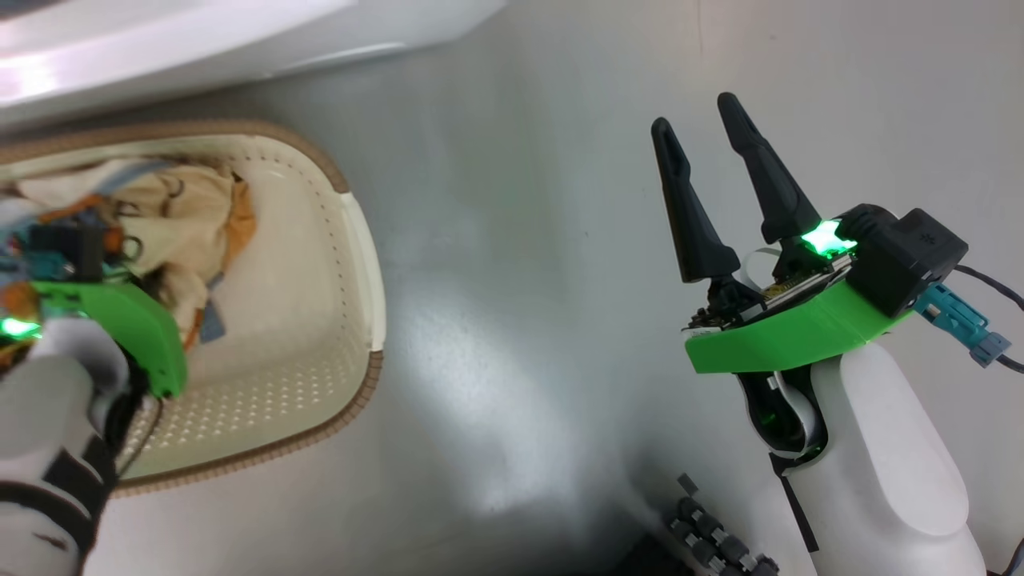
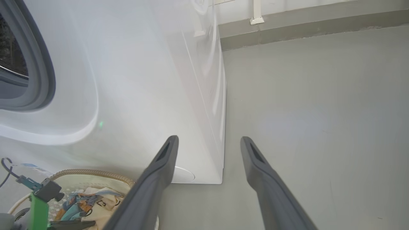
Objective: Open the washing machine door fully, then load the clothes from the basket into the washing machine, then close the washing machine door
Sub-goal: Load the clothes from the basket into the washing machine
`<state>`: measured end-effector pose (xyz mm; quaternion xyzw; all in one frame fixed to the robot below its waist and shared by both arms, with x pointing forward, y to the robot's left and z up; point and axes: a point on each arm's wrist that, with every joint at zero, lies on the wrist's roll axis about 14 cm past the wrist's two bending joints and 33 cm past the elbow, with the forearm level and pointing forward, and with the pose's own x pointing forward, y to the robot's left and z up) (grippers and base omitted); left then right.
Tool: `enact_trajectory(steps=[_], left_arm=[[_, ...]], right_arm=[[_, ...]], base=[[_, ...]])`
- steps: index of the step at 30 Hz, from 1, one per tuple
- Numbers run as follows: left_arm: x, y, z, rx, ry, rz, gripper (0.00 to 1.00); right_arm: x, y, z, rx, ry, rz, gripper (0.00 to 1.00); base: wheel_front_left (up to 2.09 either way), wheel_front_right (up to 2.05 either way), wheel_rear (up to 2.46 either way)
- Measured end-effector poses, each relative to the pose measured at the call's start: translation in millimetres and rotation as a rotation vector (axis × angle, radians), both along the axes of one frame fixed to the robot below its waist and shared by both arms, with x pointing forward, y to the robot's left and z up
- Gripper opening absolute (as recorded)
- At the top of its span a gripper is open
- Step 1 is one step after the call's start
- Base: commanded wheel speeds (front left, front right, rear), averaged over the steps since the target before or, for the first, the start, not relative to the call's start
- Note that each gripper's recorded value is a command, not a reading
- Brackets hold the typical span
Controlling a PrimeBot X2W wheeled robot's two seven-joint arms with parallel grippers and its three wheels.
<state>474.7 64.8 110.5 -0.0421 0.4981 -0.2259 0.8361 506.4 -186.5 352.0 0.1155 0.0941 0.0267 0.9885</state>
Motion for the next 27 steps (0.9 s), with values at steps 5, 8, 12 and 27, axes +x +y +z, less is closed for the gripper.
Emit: enact_trajectory(steps=[5, 8, 12, 27], left_arm=[[-6.3, -5.7, 21.4, -0.032, -0.054, -0.032, 0.00], [-1.6, -9.3, 38.7, -0.066, -0.104, -0.021, 0.00], [3.4, -12.7, 62.3, -0.113, -0.160, 0.009, 0.00], [14.7, 3.7, 152.3, -0.234, -0.361, 0.149, 0.00]], right_arm=[[2.0, 4.7, 12.6, 0.012, -0.026, 0.008, 1.00], [3.9, 8.6, 23.1, 0.020, -0.049, 0.015, 1.00], [4.0, 11.1, 37.0, 0.027, -0.078, 0.018, 1.00], [-7.8, 18.9, 73.8, 0.044, -0.138, 0.022, 1.00]], base=[[0.00, 0.00, 0.00], [0.00, 0.00, 0.00], [0.00, 0.00, 0.00], [0.00, 0.00, 0.00]])
